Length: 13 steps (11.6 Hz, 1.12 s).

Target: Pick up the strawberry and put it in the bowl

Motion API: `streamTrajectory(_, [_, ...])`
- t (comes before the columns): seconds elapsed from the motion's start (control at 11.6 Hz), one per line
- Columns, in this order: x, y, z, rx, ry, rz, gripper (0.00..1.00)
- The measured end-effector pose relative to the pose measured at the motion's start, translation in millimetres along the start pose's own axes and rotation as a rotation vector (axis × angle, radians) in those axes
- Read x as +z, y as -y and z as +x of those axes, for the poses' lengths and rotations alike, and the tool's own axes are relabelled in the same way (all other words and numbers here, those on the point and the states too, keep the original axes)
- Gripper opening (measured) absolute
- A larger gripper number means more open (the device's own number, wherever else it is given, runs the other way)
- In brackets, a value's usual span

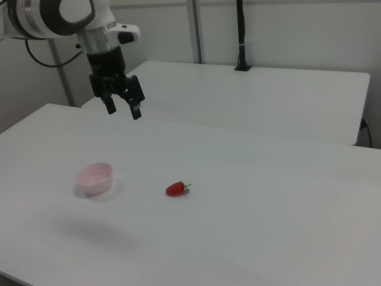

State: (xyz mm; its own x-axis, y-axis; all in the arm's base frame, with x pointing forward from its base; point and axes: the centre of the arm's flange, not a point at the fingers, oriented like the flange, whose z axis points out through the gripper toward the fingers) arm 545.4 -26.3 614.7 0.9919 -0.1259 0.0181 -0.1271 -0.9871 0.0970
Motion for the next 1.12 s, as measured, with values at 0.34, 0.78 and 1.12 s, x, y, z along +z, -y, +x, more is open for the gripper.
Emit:
streamTrajectory(0.34, [11.3, -12.7, 6.6, 0.022, 0.016, -0.002, 1.0])
streamTrajectory(0.78, [17.7, -18.1, 9.5, 0.034, 0.027, 0.002, 1.0])
streamTrajectory(1.12, [58.9, -41.2, 31.5, 0.079, 0.067, -0.001, 1.0])
